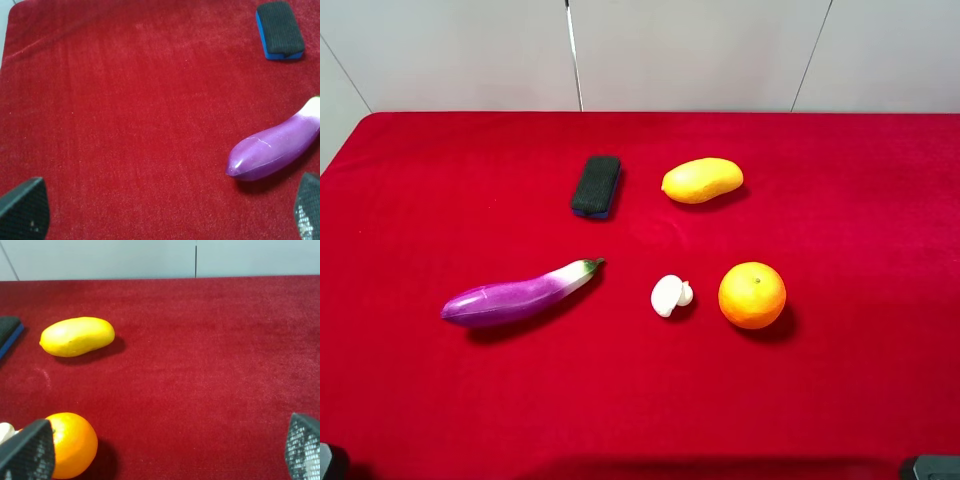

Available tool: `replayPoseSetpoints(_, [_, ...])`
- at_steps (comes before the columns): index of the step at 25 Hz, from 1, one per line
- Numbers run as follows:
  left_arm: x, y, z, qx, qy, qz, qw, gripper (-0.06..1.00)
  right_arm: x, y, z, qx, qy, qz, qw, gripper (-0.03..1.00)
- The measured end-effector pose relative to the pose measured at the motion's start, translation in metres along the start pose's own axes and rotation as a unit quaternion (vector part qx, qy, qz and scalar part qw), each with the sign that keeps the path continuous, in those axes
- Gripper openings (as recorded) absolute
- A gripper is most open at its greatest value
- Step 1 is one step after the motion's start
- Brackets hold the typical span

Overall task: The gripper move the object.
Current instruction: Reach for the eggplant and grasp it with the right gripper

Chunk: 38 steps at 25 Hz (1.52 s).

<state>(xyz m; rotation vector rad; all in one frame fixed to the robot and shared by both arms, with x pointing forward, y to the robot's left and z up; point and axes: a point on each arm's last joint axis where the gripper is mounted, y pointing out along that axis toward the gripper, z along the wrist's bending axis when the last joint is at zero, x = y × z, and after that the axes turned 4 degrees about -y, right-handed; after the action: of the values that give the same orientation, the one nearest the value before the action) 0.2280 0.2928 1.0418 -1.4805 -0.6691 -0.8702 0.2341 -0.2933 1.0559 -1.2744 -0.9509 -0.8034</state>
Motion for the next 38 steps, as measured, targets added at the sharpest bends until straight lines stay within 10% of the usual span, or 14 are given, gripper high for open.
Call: replayPoseSetpoints(38, [0.0000, 0.0000, 0.0000, 0.000, 0.000, 0.000, 1.000, 0.98, 0.0000, 0.0000, -0.0003, -0.002, -0.001, 0.000, 1.000, 0.69])
